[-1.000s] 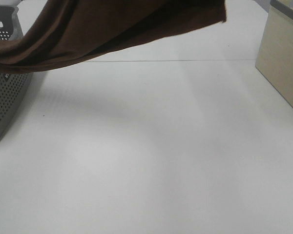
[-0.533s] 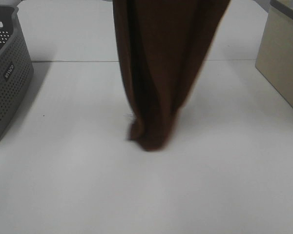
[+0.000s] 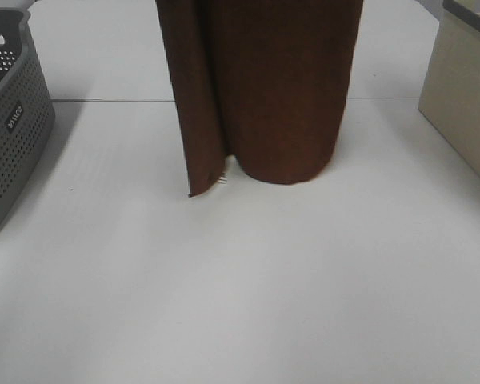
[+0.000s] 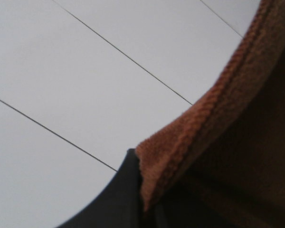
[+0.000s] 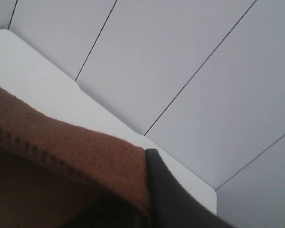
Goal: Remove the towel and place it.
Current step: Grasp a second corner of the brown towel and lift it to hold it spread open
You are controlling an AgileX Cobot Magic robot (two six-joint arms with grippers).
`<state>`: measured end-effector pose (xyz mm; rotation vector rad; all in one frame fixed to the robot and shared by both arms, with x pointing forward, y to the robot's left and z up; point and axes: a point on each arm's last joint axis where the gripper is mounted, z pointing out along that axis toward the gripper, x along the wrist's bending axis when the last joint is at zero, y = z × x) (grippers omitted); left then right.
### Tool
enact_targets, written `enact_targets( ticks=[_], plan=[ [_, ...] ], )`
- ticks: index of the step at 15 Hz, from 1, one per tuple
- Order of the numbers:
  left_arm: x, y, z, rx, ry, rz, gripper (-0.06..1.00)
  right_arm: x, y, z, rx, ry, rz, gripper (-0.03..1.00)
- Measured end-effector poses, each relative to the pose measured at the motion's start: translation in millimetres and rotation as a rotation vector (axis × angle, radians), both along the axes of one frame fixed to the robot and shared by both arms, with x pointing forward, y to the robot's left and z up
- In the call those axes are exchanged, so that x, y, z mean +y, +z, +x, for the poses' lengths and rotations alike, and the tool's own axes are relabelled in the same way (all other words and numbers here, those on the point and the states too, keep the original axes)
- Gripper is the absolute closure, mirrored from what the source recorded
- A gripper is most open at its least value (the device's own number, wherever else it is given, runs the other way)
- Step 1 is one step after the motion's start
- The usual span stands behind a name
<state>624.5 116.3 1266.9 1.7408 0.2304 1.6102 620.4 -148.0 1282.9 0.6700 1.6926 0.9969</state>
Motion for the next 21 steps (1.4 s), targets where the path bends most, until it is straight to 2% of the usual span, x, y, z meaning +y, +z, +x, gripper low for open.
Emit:
enact_targets(
  ticks=[4,10,14,16,21],
  plan=[
    [13.4,-6.0,30.0,-0.204,0.005,-0.069,0.94,13.5,-14.3,27.9,-0.115,0.018,0.065,0.96],
    [32.9,-20.4,59.1,-0.441,0.004,-0.103,0.94,25.8,-26.1,51.2,-0.273,0.058,0.145,0.96],
    [28.8,-52.0,82.7,-0.424,-0.009,-0.111,0.94,15.9,-31.7,61.7,-0.287,0.036,0.161,0.96],
    [27.8,-58.7,87.2,-0.406,-0.014,-0.125,0.94,14.2,-31.0,62.2,-0.294,0.034,0.162,0.96],
    [27.4,-55.7,86.0,-0.433,-0.025,-0.137,0.94,-2.1,-29.7,67.7,-0.308,0.001,0.171,0.96]
  ],
)
